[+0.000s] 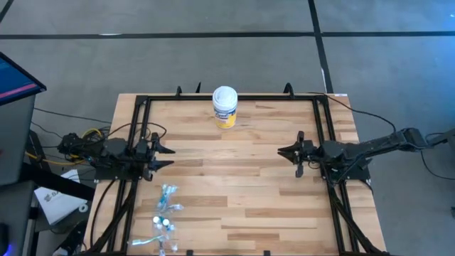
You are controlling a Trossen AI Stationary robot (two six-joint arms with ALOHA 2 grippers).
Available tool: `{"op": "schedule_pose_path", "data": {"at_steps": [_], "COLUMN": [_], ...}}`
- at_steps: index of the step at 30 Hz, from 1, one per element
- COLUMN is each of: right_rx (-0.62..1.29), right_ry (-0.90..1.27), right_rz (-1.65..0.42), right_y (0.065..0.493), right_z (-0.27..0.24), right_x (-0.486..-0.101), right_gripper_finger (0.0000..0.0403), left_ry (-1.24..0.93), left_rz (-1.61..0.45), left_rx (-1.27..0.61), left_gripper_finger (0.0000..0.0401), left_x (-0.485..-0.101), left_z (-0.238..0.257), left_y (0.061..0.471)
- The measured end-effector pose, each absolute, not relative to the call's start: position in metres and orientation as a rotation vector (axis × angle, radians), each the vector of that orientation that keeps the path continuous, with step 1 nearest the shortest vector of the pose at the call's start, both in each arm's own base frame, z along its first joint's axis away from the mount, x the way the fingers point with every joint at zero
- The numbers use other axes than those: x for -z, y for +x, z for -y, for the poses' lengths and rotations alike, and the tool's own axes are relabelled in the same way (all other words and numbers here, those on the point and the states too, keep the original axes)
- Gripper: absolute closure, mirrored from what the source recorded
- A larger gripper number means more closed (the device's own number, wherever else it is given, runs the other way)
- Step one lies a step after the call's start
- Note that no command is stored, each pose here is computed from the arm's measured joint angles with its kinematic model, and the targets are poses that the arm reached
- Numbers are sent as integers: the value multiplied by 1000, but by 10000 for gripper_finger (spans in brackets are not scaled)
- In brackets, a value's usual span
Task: Pick & Place toothbrushing station
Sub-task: Return to Home Position
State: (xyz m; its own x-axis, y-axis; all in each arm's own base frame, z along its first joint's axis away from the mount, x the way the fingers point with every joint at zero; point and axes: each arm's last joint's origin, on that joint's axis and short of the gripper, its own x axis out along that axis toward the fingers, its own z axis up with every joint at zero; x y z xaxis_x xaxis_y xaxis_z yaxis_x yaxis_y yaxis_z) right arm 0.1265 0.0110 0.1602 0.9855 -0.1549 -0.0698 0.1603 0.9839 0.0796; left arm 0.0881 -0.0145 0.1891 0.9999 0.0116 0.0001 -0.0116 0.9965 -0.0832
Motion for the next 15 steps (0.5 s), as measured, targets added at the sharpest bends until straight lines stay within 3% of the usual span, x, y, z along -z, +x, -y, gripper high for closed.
{"op": "schedule_pose_path", "data": {"at_steps": [7,15], "right_rx": [163,169], "right_ry": [85,63], "right_rz": [20,71], "right_y": [105,96], "right_z": [-7,-7], "right_x": [-169,-173], "right_gripper_finger": [356,356], "left_ry": [-54,-117], "left_rz": [30,17], "left_rx": [-15,29], "left_gripper_finger": [225,225], "left_x": [-199,-184], "left_z": [14,16], "left_y": [86,91]}}
